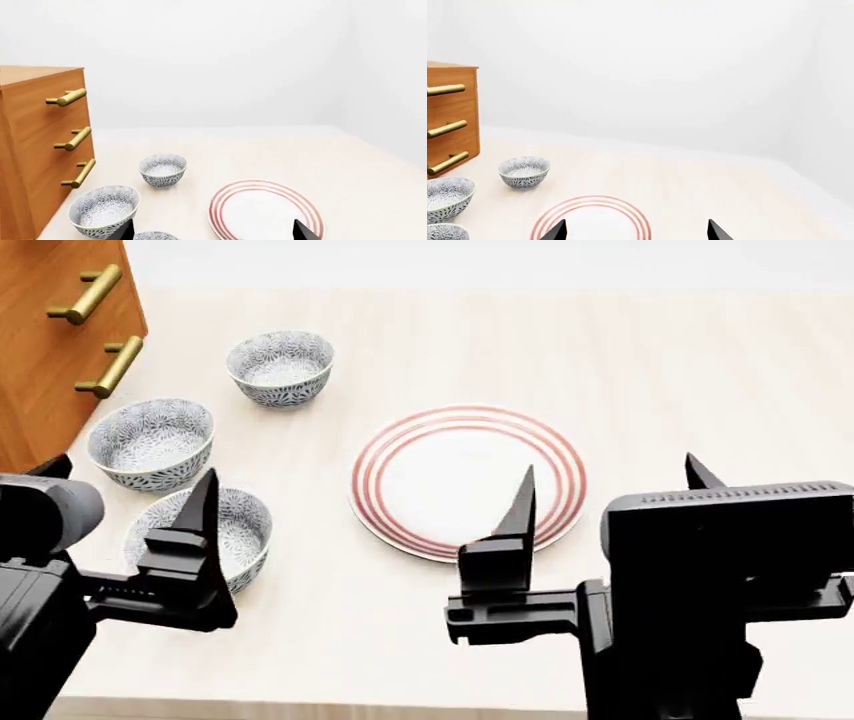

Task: Put the bowl at the front on the plate.

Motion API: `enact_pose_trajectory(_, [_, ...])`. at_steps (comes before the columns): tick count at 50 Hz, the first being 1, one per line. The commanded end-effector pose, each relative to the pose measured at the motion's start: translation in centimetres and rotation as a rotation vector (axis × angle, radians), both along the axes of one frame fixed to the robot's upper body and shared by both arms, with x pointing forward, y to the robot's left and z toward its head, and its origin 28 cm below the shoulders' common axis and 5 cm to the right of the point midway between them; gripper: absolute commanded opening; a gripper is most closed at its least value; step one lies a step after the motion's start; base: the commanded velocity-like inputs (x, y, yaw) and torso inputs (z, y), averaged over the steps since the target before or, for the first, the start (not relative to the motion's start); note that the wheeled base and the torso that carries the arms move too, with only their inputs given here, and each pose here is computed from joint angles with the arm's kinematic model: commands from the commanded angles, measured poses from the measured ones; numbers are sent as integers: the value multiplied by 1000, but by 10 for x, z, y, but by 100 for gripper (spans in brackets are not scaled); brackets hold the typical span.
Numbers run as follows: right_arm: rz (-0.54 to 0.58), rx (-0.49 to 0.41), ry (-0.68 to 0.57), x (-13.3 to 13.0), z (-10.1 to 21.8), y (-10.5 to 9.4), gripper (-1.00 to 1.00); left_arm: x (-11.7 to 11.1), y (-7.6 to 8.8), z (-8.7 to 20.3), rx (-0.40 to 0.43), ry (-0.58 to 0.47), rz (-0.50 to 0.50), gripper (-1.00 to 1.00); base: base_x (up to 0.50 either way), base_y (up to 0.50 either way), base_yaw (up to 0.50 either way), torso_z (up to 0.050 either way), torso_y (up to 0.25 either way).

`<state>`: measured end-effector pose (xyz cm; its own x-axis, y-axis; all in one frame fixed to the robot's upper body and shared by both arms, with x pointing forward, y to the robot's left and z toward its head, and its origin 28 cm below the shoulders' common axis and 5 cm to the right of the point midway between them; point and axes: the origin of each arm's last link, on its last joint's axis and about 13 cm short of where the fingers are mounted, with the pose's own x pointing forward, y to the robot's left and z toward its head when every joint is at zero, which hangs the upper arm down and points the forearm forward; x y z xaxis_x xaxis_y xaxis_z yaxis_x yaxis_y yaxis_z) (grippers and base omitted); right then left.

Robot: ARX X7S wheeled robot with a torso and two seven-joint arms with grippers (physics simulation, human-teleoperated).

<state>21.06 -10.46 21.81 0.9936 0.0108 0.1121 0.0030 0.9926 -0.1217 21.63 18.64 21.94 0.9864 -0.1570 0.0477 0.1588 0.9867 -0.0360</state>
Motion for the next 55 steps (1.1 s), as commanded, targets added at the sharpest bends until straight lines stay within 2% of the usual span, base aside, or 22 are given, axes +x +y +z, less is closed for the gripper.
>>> enact_pose_trajectory(1, [9, -69, -48, -5, 45, -3, 100, -6, -5, 48, 33, -48, -51, 100, 0, 0, 0, 0, 0])
enact_pose_trajectory(4, [10, -82, -51, -6, 52, -3, 100, -7, -5, 57, 27, -58, -48, 100, 0, 0, 0, 0, 0])
enact_pose_trajectory(6, [6, -85, -52, -6, 57, -3, 100, -8, -7, 61, 44, -105, -33, 100, 0, 0, 0, 0, 0])
enact_pose_trajectory(16, [18, -119, -74, -7, 85, -2, 100, -13, -7, 97, 7, -144, -39, 100, 0, 0, 0, 0, 0])
enact_pose_trajectory(20, [18, -127, -70, -8, 88, -1, 100, -13, -6, 100, -2, -148, -36, 100, 0, 0, 0, 0, 0])
enact_pose_trajectory(21, [2, -149, -107, -16, 107, -5, 100, -9, -1, 102, -13, -128, -39, 100, 0, 0, 0, 0, 0])
enact_pose_trajectory(22, [28, -154, -98, -20, 108, -4, 100, -9, -1, 102, -13, -124, -40, 100, 0, 0, 0, 0, 0])
enact_pose_trajectory(55, [48, -162, -87, -18, 111, -4, 100, -7, -1, 98, -9, -122, -35, 100, 19, 0, 0, 0, 0])
